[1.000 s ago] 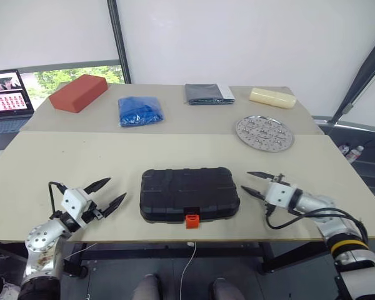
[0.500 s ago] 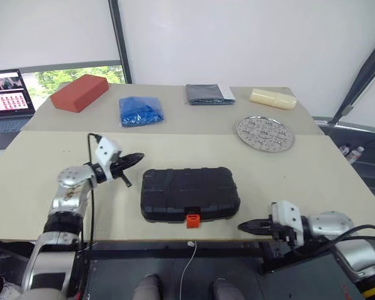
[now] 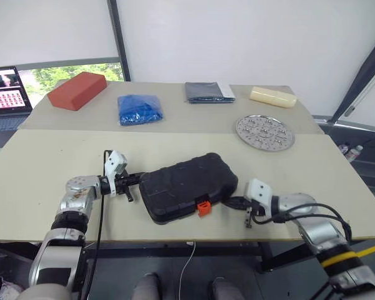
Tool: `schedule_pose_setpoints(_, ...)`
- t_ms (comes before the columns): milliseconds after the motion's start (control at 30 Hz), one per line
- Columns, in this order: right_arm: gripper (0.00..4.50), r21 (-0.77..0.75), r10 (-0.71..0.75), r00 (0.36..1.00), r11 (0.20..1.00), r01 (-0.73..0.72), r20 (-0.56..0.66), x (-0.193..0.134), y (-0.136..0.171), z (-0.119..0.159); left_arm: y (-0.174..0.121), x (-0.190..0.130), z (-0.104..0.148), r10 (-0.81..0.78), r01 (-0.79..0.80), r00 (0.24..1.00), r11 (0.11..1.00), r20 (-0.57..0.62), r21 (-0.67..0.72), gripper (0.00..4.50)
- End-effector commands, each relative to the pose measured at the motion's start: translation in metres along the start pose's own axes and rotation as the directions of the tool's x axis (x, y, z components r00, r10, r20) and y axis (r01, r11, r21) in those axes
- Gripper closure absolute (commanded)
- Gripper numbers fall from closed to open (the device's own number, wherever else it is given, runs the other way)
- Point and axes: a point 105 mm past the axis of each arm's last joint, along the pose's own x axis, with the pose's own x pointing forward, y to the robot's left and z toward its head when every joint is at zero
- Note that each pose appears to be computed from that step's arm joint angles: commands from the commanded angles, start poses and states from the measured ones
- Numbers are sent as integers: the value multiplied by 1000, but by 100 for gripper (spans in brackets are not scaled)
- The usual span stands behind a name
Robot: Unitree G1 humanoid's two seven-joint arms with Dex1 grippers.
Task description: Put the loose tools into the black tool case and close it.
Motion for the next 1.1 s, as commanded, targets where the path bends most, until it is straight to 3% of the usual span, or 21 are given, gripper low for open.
schedule_pose_setpoints(33, 450, -43, -58, 997, 997, 60, 53, -4, -20, 11, 14, -14, 39, 112, -113, 982, 994, 150, -5, 447)
schedule_pose_setpoints(200, 450, -41, 1, 994, 999, 3, 110, -22, -12, 13, -20, -11, 83, -72, 61, 983, 996, 169, 69, 447)
schedule_pose_setpoints(333, 450, -55, 51, 988, 998, -43, 144, -36, -1, 15, -62, 18, 92, -238, 230, 964, 970, 119, 79, 447)
schedule_pose_setpoints(400, 450, -7, 65, 981, 998, -65, 181, -42, 6, 21, -82, 45, 81, -274, 271, 960, 961, 61, 60, 447)
schedule_pose_setpoints(467, 450, 49, 80, 970, 994, -94, 229, -44, 16, 32, -93, 62, 53, -290, 294, 955, 954, -58, 60, 447)
schedule_pose_setpoints(600, 450, 53, 139, 956, 986, -158, 259, -36, 38, 47, -107, 83, 7, -274, 288, 938, 957, -211, 37, 447)
schedule_pose_setpoints(700, 450, 59, 175, 955, 979, -195, 241, -26, 53, 47, -119, 88, -15, -288, 300, 916, 954, -279, 1, 447)
schedule_pose_setpoints(933, 450, 92, 160, 975, 980, -176, 153, 0, 58, 35, -126, 91, -14, -276, 279, 929, 960, -247, -25, 447)
schedule_pose_setpoints(1100, 450, 46, 101, 989, 993, -107, 108, 11, 40, 31, -120, 89, -6, -261, 261, 940, 965, -221, -27, 447)
